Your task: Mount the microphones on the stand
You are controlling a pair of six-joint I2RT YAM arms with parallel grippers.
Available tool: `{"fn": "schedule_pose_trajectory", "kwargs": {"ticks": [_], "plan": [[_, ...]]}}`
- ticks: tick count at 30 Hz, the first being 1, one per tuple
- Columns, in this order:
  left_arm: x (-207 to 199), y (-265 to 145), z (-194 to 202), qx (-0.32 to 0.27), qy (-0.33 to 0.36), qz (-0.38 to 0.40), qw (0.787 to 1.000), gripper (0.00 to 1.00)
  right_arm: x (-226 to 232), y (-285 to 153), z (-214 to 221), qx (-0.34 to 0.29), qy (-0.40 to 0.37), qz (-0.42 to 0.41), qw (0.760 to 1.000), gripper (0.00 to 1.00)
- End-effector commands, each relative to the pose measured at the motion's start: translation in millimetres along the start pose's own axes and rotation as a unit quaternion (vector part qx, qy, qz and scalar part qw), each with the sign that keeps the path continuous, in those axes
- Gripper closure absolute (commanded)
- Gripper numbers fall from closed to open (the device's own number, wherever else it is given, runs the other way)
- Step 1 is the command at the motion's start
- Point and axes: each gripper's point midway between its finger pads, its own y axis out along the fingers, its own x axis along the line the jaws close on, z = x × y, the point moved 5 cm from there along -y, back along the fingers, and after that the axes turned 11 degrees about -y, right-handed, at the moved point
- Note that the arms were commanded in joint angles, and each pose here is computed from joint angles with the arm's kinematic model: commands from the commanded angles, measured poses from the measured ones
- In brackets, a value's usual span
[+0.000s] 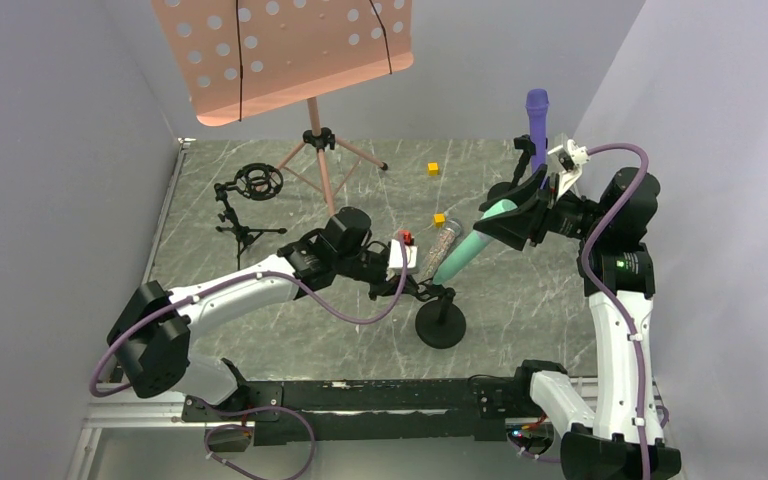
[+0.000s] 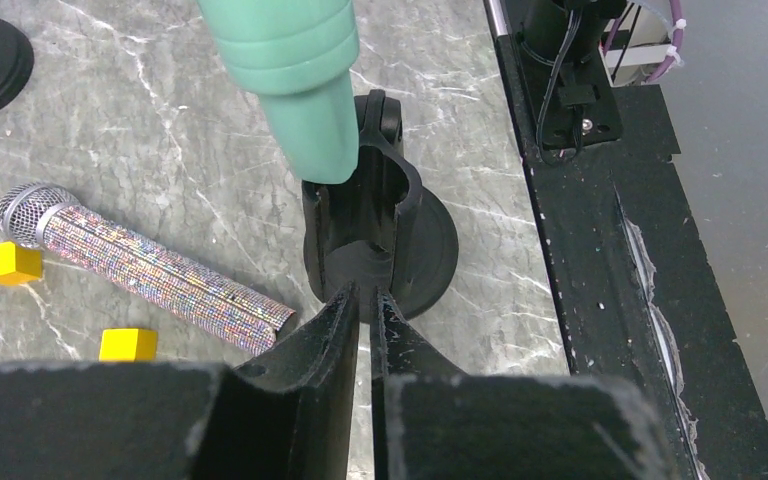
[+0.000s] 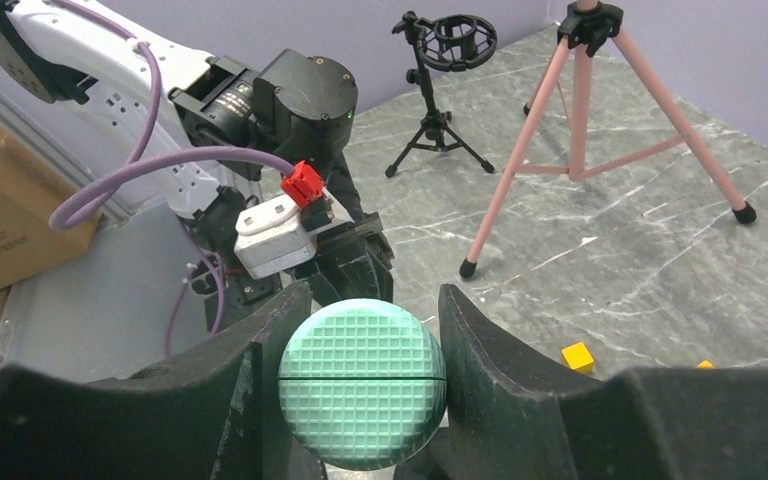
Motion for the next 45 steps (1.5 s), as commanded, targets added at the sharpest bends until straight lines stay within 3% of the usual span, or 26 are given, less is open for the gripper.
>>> {"fn": "schedule_pose_trajectory", "kwargs": {"ticks": [1, 7, 17, 22, 39, 45], "plan": [[-7, -7, -19, -0.033, 0.026, 0.005, 0.999, 0.86, 3, -2, -2, -0.005, -0.012, -0.001, 1.0, 0.89], [-7, 1, -15, -0.027, 0.014, 0.005, 1.0, 0.85, 4, -2, 0, -0.006, -0.007, -0.004, 1.0, 0.89], [-7, 10, -18, -0.04, 0.013, 0.001, 0.999, 0.63, 5, -2, 5, -0.005, -0.004, -0.008, 1.0, 0.89], [-9, 12, -13, -0.034, 0.002, 0.009, 0.999, 0.58, 5, -2, 11, -0.002, 0.002, -0.013, 1.0, 0.89], [-8, 17, -3, -0.036, -0.023, -0.004, 0.999, 0.6, 13, -3, 59, 0.028, -0.02, -0.033, 0.999, 0.88], [-3, 4, -7, -0.047, -0.025, -0.061, 0.997, 0.65, 15, -5, 64, 0.036, -0.034, -0.03, 0.998, 0.88]]}}
